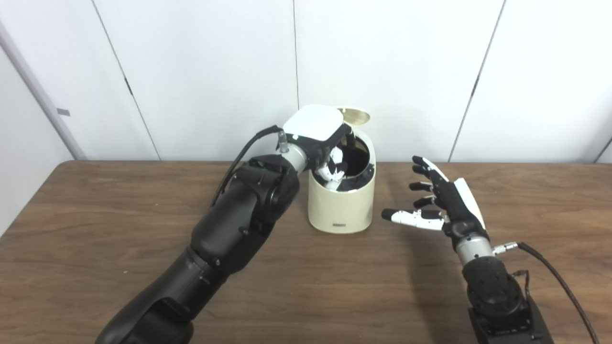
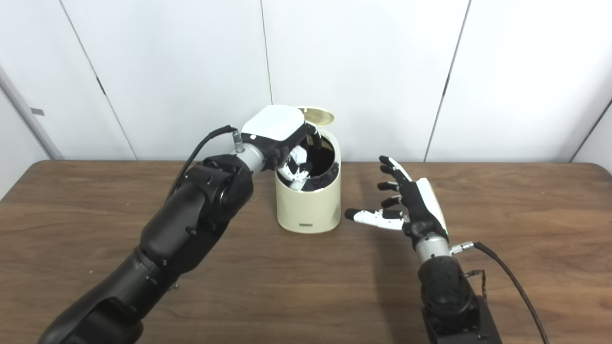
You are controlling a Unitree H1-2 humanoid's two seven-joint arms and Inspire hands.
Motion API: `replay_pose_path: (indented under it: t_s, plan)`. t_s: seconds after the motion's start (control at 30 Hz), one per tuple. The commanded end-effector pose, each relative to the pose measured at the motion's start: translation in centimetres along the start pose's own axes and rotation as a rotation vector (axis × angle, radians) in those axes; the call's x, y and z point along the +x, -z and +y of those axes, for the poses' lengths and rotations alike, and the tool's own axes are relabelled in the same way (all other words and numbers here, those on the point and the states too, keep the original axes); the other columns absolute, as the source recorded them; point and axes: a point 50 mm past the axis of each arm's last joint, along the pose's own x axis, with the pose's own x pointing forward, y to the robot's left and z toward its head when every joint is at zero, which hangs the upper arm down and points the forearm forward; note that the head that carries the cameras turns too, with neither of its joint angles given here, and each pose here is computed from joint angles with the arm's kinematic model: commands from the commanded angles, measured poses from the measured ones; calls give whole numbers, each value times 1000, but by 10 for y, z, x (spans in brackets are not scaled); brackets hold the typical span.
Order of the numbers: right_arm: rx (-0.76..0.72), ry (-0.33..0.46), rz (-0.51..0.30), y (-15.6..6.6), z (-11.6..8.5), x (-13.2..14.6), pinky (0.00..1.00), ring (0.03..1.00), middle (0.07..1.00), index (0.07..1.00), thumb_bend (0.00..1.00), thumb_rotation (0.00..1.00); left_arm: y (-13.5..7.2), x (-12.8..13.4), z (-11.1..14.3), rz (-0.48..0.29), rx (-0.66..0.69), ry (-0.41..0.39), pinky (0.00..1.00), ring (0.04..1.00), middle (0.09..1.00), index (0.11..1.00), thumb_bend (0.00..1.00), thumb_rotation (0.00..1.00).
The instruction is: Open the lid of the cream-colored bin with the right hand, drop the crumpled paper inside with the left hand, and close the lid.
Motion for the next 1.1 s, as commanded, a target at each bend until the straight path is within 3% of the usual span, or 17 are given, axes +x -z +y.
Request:
replay_pose_path:
  t_s: [0.0,0.27,0.4,0.7,0.8,0.9,0.93,0.97,1.07]
  plan:
    - [7,25,-80,-21,-7,5,590,773,892,904,837,251,1,-2,15,-30,-12,-51,421,597,708,681,975,82]
    - [11,21,-79,-20,-6,5,595,772,890,900,849,259,-11,-9,21,-153,-105,-79,522,686,751,718,927,84]
    - [13,20,-86,-21,-5,7,593,769,891,901,848,258,-13,-8,26,-171,-102,-75,565,743,796,766,939,119]
    - [14,18,-86,-22,-5,6,598,773,886,902,846,259,-10,-8,25,-177,-82,-77,544,711,769,754,942,104]
    - [15,20,-87,-22,-5,6,598,772,886,899,845,253,-7,-11,26,-183,-80,-109,473,617,703,696,906,40]
    - [11,21,-79,-22,-6,6,603,775,891,901,847,272,-2,-19,28,-168,-111,-129,393,496,580,604,827,4]
    - [11,25,-76,-22,-6,6,603,776,894,900,848,275,2,-24,28,-163,-122,-144,334,429,505,561,645,1]
    - [13,30,-76,-22,-7,6,600,774,894,899,849,279,7,-30,27,-157,-135,-159,308,398,476,547,583,0]
    - [4,48,-80,-22,-9,6,585,765,885,891,823,286,22,-46,23,-132,-200,-202,271,361,443,538,522,0]
